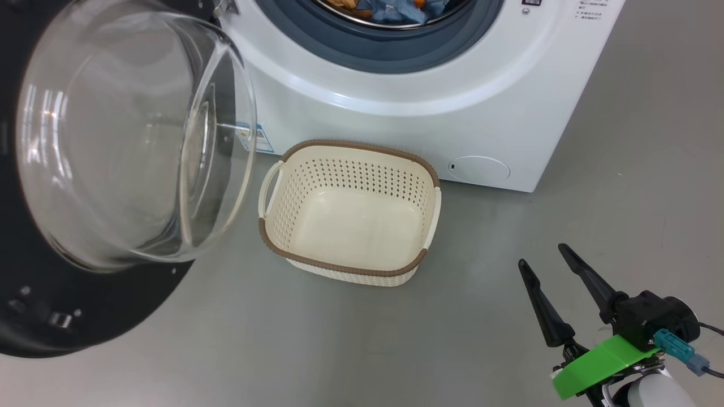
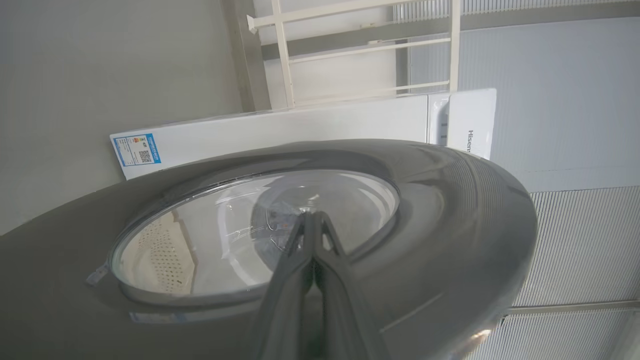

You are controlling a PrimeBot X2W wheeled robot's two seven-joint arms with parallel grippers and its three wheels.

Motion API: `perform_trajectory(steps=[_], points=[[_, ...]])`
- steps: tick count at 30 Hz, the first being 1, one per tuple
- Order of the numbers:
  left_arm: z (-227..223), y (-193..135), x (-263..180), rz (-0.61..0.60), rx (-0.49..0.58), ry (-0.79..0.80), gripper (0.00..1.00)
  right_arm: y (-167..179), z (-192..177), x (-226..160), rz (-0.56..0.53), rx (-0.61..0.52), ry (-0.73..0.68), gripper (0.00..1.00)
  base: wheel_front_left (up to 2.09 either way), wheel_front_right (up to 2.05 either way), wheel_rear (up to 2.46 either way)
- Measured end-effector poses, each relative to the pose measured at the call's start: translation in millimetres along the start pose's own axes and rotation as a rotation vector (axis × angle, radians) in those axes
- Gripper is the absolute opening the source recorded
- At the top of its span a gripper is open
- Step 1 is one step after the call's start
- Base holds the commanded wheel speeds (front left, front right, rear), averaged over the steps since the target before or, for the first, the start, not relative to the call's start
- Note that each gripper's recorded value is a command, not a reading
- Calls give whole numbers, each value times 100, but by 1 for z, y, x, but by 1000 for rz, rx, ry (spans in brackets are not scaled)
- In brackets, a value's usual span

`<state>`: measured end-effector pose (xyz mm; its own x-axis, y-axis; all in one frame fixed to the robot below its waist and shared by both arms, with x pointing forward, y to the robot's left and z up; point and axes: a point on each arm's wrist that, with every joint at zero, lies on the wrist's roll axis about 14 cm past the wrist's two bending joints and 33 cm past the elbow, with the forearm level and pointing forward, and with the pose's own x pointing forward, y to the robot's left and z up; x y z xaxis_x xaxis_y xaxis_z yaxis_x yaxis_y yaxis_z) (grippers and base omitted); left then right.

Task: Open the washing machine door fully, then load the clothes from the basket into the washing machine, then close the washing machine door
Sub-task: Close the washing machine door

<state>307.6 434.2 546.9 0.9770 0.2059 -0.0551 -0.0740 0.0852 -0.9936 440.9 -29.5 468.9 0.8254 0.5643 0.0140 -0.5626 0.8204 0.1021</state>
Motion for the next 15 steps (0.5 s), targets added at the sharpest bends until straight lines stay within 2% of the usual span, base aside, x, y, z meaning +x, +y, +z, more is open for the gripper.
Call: perform_trajectory(steps=[8, 15], points=[[-44, -7, -1, -11, -5, 179, 0, 2, 2, 0, -6, 10, -7, 100, 0, 0, 0], [-87, -24, -1, -75, -25, 323, 0, 2, 3, -3, -22, 30, -11, 100, 0, 0, 0]])
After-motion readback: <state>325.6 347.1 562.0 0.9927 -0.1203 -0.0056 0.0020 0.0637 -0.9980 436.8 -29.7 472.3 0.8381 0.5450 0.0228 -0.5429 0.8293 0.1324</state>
